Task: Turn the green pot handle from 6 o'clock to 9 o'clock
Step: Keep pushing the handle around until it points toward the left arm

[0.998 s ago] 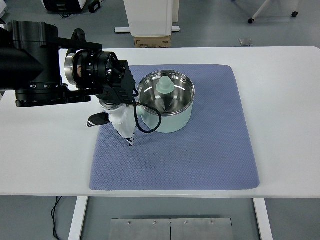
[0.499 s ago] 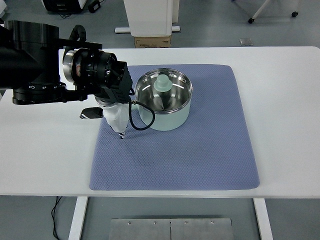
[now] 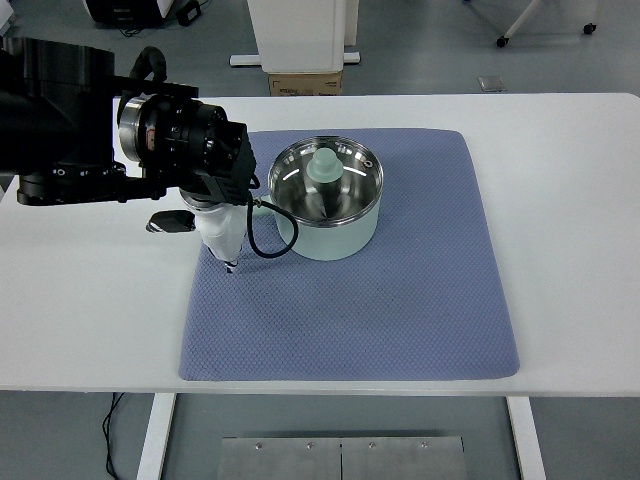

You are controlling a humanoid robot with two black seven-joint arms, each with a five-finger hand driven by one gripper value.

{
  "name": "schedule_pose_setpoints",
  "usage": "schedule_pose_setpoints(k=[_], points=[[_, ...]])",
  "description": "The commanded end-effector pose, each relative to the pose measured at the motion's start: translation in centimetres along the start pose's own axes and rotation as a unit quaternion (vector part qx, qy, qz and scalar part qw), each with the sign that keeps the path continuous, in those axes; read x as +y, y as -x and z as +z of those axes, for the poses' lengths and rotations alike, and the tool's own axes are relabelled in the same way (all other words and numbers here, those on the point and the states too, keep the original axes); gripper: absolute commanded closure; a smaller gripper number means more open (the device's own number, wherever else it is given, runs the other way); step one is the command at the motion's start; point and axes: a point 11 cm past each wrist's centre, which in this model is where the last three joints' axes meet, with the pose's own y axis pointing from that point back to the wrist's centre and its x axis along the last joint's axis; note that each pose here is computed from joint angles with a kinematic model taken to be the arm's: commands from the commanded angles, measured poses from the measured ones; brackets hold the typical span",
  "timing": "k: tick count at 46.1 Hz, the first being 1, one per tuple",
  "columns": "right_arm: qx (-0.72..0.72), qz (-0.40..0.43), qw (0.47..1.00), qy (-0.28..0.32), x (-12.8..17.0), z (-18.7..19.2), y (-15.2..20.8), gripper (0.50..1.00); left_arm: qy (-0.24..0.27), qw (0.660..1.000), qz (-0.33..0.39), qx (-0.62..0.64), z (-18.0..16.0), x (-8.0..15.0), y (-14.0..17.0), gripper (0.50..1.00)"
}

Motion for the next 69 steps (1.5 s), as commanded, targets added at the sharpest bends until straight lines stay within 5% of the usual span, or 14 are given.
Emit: schedule_pose_setpoints(k=[1, 69], points=[[0.0, 0.0, 1.0, 0.0, 0.0, 0.0, 0.0, 0.5, -0.004, 1.0, -0.007, -0.007, -0.1, -0.1, 0.2, 0.5], [0.0, 0.0, 1.0, 0.0, 0.0, 0.0, 0.0, 0.5, -0.025, 0.997, -0.065, -0.031, -1.0, -1.1, 1.3, 0.5]])
